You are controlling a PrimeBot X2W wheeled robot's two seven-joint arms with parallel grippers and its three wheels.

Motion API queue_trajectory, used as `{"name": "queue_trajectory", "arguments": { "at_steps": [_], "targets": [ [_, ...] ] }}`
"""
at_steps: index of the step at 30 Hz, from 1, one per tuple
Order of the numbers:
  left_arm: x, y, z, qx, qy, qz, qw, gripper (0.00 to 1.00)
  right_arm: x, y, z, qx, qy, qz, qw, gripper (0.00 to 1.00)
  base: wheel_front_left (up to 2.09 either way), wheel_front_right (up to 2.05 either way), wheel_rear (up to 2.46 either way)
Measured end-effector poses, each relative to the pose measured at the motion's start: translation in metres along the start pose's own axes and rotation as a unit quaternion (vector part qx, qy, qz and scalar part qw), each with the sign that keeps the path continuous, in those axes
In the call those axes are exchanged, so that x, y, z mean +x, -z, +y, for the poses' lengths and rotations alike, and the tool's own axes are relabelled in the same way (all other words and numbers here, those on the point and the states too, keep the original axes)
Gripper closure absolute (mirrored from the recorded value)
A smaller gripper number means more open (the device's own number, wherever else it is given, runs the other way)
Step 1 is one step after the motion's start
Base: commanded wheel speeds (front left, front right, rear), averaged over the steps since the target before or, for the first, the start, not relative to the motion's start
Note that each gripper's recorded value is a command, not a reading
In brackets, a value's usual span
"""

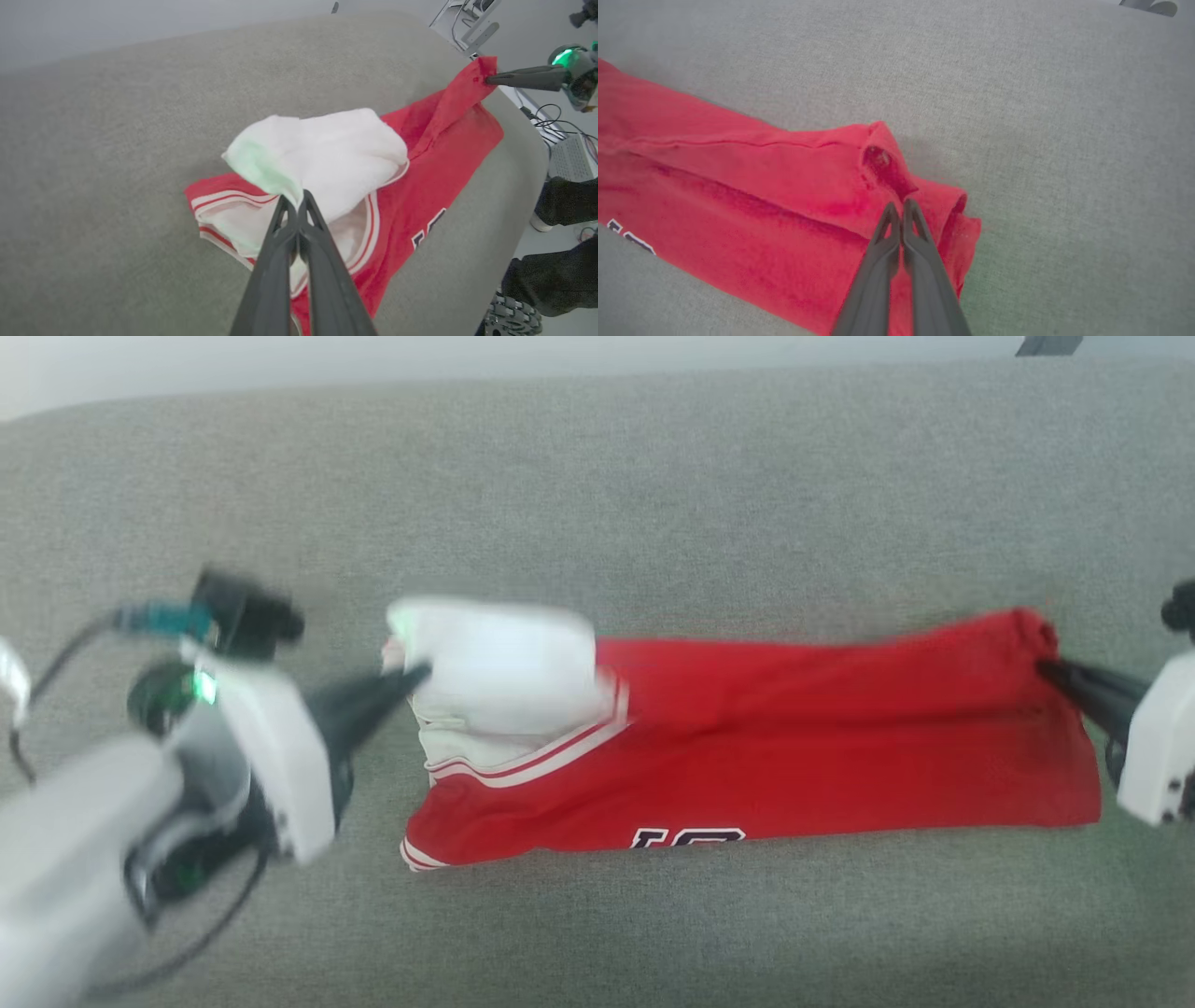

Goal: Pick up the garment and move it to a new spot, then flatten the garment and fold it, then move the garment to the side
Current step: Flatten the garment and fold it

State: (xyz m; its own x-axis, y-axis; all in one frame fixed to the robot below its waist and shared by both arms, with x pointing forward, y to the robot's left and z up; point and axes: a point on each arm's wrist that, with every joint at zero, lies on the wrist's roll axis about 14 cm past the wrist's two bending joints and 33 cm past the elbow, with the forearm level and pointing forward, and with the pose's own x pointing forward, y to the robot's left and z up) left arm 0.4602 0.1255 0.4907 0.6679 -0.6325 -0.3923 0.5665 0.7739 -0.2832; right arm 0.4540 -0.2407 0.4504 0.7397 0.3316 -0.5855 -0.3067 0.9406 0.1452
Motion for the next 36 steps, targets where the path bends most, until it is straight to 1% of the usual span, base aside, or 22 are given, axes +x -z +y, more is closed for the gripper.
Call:
{"name": "queue_trajectory", "arguments": {
  "at_steps": [6,8,14,17,21,22,23,24,25,26,27,32,36],
  "targets": [
    [-0.017,0.039,-0.017,-0.042,0.004,0.005,0.999,1.0,-0.011,0.024,-0.01,0.012,0.018,0.01,1.0,1.0,0.0,0.0,0.0],
    [-0.018,0.057,-0.022,-0.042,0.004,0.023,0.999,1.0,-0.011,0.028,-0.012,0.015,0.021,0.01,1.0,1.0,0.0,0.0,0.0],
    [-0.006,0.09,-0.02,-0.051,-0.016,0.043,0.998,1.0,0.001,0.047,-0.019,0.01,0.039,0.028,0.999,1.0,0.0,0.0,0.0],
    [0.002,0.112,-0.012,-0.051,-0.027,0.064,0.996,1.0,0.01,0.059,-0.021,0.004,0.046,0.042,0.998,1.0,0.0,0.0,0.0],
    [0.013,0.124,-0.004,-0.048,-0.035,0.066,0.996,1.0,0.017,0.06,-0.021,0.011,0.047,0.039,0.998,1.0,0.0,0.0,0.0],
    [0.015,0.125,-0.003,-0.05,-0.035,0.064,0.996,0.95,0.018,0.059,-0.021,0.015,0.048,0.036,0.998,1.0,0.0,0.0,0.0],
    [0.016,0.126,-0.002,-0.05,-0.036,0.06,0.996,0.7,0.017,0.058,-0.021,0.016,0.048,0.034,0.998,0.83,0.0,0.0,0.0],
    [0.017,0.126,-0.001,-0.05,-0.038,0.057,0.996,0.63,0.017,0.056,-0.021,0.018,0.048,0.03,0.998,0.7,0.0,0.0,0.0],
    [0.018,0.125,-0.001,-0.049,-0.039,0.053,0.997,0.39,0.016,0.053,-0.021,0.02,0.048,0.025,0.998,0.23,0.0,0.0,0.0],
    [0.017,0.125,0.0,-0.047,-0.042,0.049,0.997,0.12,0.015,0.05,-0.02,0.023,0.047,0.019,0.998,0.0,0.0,0.0,0.0],
    [0.017,0.125,0.0,-0.047,-0.042,0.049,0.997,0.0,0.015,0.05,-0.02,0.023,0.047,0.019,0.998,0.0,0.0,0.0,0.0],
    [0.01,0.119,-0.006,-0.061,-0.054,0.015,0.997,0.0,0.005,0.04,-0.019,0.048,0.044,0.0,0.998,0.0,0.0,0.0,0.0],
    [-0.007,0.117,-0.001,-0.073,-0.089,-0.007,0.993,0.0,-0.005,0.04,-0.022,0.067,0.049,0.002,0.997,0.0,0.0,0.0,0.0]
  ]
}}
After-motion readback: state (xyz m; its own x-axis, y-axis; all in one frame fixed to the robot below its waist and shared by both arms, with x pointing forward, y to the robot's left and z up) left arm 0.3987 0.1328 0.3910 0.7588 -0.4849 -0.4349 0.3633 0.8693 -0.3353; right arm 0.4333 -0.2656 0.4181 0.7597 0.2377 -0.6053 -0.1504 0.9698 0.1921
